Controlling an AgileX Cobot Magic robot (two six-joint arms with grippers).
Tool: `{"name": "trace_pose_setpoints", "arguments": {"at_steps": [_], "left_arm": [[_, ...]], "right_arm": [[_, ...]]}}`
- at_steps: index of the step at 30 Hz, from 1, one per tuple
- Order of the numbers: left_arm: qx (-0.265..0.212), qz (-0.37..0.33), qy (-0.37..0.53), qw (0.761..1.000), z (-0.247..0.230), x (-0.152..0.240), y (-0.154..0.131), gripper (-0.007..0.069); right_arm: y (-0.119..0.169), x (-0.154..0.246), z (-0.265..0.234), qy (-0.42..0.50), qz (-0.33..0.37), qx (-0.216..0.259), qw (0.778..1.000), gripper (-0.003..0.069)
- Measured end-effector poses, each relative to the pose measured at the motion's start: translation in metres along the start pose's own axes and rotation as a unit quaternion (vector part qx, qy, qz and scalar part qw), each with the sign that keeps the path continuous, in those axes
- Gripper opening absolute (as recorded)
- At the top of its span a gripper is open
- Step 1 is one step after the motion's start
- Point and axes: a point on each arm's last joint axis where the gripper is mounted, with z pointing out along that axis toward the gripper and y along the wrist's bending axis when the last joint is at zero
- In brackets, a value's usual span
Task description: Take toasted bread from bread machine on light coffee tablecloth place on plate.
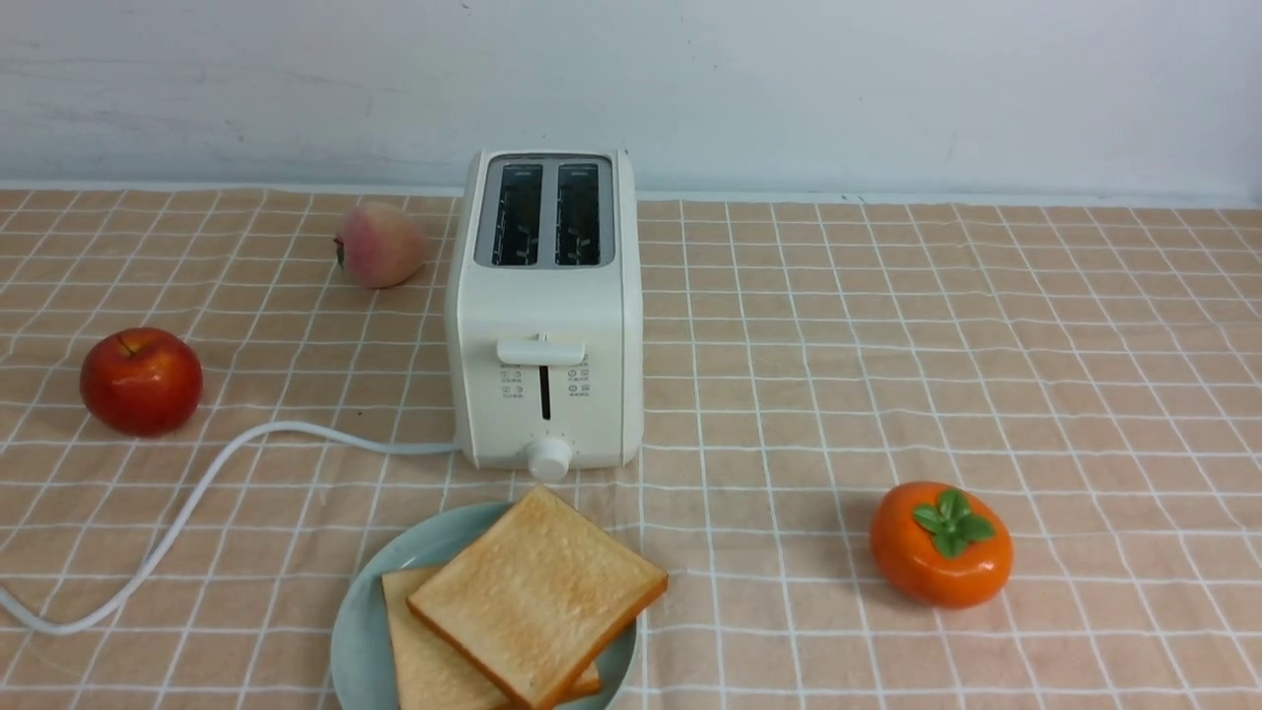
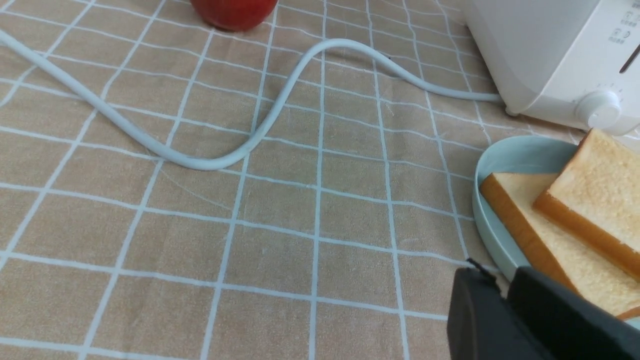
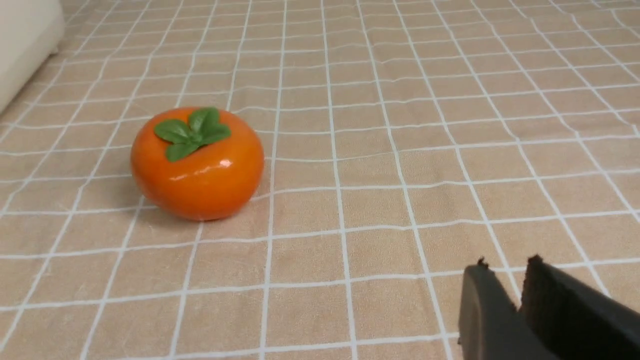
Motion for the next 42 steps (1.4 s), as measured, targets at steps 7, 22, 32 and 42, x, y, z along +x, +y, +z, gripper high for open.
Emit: {"name": "trace_pose_setpoints", "arguments": {"at_steps": [7,22,32,42], "left_arm": [[0.0,0.0,0.001,1.0,0.0,0.0001,0.0,0.0095],[0.0,0.0,0.0,1.0,0.0,0.0,0.0,0.0109],[0.0,-0.001,0.0,1.0,0.0,0.0,0.0,0.0109],[0.0,-0.001,0.0,1.0,0.0,0.0,0.0,0.0109]], "right_arm": [[0.0003,0.0,-0.0003,0.001,0.019,-0.002,1.0,0.0135],[0.0003,0.0002,-0.0003,0.002,0.02,-0.002,1.0,0.0148],[0.0003,0.0002,-0.0003,0.002,0.02,-0.002,1.0,0.015],[0.0003,0.0002,-0.0003,0.002,0.02,-0.002,1.0,0.016]]}}
